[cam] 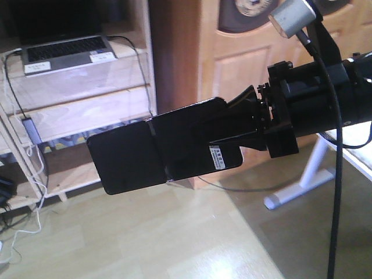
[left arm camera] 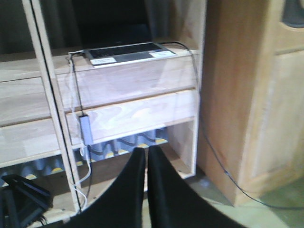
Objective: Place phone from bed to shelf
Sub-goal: 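Approach the shelf with the laptop, phone held in right gripper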
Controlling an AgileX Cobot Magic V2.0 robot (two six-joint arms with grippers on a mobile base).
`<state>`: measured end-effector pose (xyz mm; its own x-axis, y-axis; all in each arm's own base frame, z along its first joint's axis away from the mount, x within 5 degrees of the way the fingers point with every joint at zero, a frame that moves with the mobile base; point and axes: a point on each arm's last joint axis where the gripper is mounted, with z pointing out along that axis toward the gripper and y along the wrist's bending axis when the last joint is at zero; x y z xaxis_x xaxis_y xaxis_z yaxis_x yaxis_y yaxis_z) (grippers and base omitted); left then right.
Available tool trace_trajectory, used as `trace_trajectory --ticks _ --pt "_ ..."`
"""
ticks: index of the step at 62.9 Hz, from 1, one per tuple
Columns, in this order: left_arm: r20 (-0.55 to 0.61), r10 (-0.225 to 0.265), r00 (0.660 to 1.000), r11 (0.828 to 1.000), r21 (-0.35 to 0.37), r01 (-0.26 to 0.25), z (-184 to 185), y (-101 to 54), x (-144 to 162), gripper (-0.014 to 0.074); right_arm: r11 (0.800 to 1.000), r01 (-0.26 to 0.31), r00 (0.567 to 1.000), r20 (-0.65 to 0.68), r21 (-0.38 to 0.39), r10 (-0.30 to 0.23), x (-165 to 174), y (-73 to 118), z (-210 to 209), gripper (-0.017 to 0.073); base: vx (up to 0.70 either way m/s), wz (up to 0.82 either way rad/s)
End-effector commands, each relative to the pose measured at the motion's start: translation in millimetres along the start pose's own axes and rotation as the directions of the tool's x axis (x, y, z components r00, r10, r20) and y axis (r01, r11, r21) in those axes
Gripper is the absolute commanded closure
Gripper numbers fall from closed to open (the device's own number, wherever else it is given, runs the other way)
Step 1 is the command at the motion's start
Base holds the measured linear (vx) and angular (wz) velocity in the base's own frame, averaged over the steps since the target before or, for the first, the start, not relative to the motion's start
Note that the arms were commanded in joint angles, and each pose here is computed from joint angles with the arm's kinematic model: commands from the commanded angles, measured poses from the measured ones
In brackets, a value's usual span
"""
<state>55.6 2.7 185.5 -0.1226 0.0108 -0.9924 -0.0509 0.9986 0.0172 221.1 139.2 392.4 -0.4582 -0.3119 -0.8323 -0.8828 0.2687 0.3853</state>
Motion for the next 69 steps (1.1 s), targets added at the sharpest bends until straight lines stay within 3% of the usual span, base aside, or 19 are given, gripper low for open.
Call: trace_trajectory --ticks 1,69 --pt "0.071 -0.009 0.997 1.0 -0.003 0.009 -0.3 0.2 -4.3 0.0592 0.996 0.026 0.998 0.066 -0.086 -0.02 -11.4 20.3 -8.4 0.0561 0.41 0.28" --pt "0.071 -0.009 0.997 1.0 -0.003 0.009 -0.3 0.2 -4.3 0.0592 0.996 0.026 0.998 0.066 -0.086 -0.02 -11.4 20.3 -8.4 0.0561 0.37 0.32"
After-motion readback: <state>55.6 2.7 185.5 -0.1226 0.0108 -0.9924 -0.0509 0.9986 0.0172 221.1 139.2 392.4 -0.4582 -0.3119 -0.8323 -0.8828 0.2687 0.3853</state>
